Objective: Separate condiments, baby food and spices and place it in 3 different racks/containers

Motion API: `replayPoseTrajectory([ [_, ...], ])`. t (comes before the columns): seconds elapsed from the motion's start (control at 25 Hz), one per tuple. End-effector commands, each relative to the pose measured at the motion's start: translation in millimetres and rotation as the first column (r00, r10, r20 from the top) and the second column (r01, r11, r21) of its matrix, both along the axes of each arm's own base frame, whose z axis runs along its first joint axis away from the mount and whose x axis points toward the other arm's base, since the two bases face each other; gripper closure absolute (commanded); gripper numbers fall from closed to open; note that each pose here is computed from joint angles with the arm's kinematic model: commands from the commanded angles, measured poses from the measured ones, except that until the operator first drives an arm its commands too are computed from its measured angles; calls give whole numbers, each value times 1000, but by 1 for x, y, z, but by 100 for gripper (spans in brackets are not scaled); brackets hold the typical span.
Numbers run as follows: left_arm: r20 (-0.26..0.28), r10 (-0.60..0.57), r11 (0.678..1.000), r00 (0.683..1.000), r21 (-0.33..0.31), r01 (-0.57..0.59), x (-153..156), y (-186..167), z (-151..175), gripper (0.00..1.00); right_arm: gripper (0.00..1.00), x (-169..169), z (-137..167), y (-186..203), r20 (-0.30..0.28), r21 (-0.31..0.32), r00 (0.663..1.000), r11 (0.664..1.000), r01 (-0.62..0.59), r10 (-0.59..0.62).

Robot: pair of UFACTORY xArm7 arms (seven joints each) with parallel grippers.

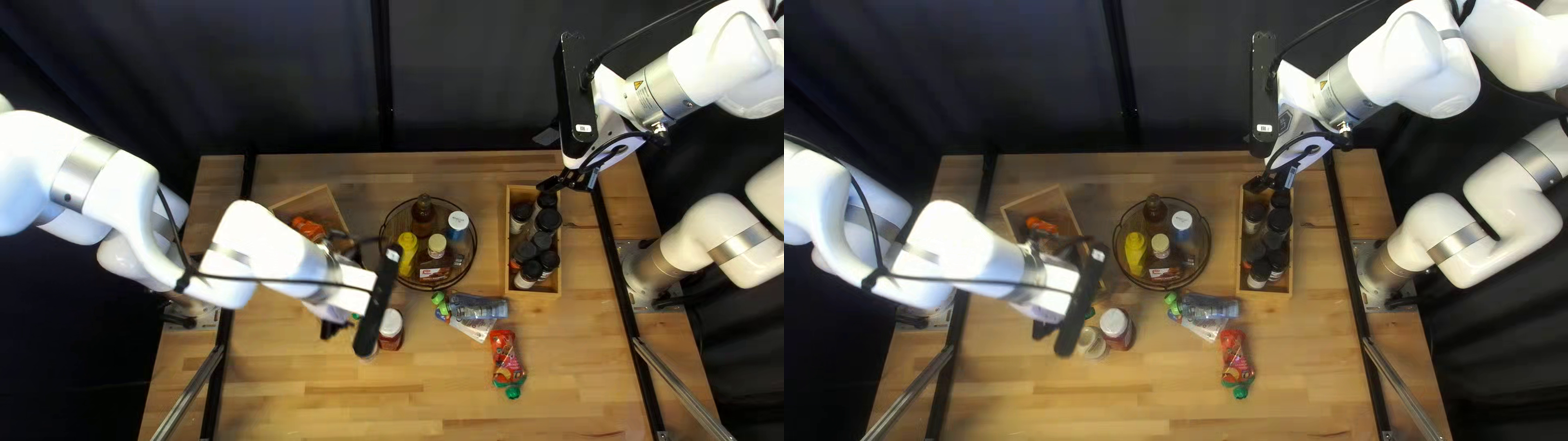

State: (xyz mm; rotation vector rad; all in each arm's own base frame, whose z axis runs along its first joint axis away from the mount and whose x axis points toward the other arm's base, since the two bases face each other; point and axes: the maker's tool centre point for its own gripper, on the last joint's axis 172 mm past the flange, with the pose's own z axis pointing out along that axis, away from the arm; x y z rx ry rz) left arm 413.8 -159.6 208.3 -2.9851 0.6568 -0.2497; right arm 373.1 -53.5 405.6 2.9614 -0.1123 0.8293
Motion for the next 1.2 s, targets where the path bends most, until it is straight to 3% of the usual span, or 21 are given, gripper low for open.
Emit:
replayPoseTrajectory([
  [0.04, -18, 91, 996, 996, 5, -91, -5, -12, 3, 0, 0, 0, 0, 0, 0, 0, 1000, 1000, 0, 0],
  [0.16, -12, 270, 963, 963, 14, -270, -14, -10, 1, 0, 0, 0, 0, 0, 0, 0, 1000, 1000, 0, 0],
  [0.32, -3, 490, 871, 872, 23, -490, -19, -5, -6, 0, 0, 0, 0, 0, 0, 0, 1000, 1000, 0, 0],
  [0.44, 22, 650, 760, 760, 24, -650, -22, -1, -9, 0, 0, 0, 0, 0, 0, 0, 1000, 1000, 0, 0],
  [0.48, 35, 709, 704, 704, 21, -710, -22, 3, -12, 0, 0, 0, 0, 0, 0, 0, 1000, 1000, 0, 0],
  [0.52, 39, 738, 674, 674, 18, -739, -22, 5, -15, 0, 0, 0, 0, 0, 0, 0, 1000, 1000, 0, 0],
  [0.56, 47, 785, 617, 617, 11, -787, -21, 9, -21, 0, 0, 0, 0, 0, 0, 0, 1000, 1000, 0, 0],
  [0.6, 50, 813, 581, 580, 6, -814, -20, 12, -25, 0, 0, 0, 0, 0, 0, 0, 1000, 1000, 0, 0],
  [0.76, 60, 882, 470, 468, -14, -883, -20, 20, -38, 0, 0, 0, 0, 0, 0, 0, 1000, 1000, 0, 0],
  [1.0, 48, 922, 383, 383, 16, -924, -21, 24, -56, 0, 0, 0, 0, 0, 0, 0, 1000, 1000, 0, 0],
  [1.2, 13, 933, 360, 360, 27, -933, -17, 15, -69, 0, 0, 0, 0, 0, 0, 0, 1000, 1000, 0, 0],
])
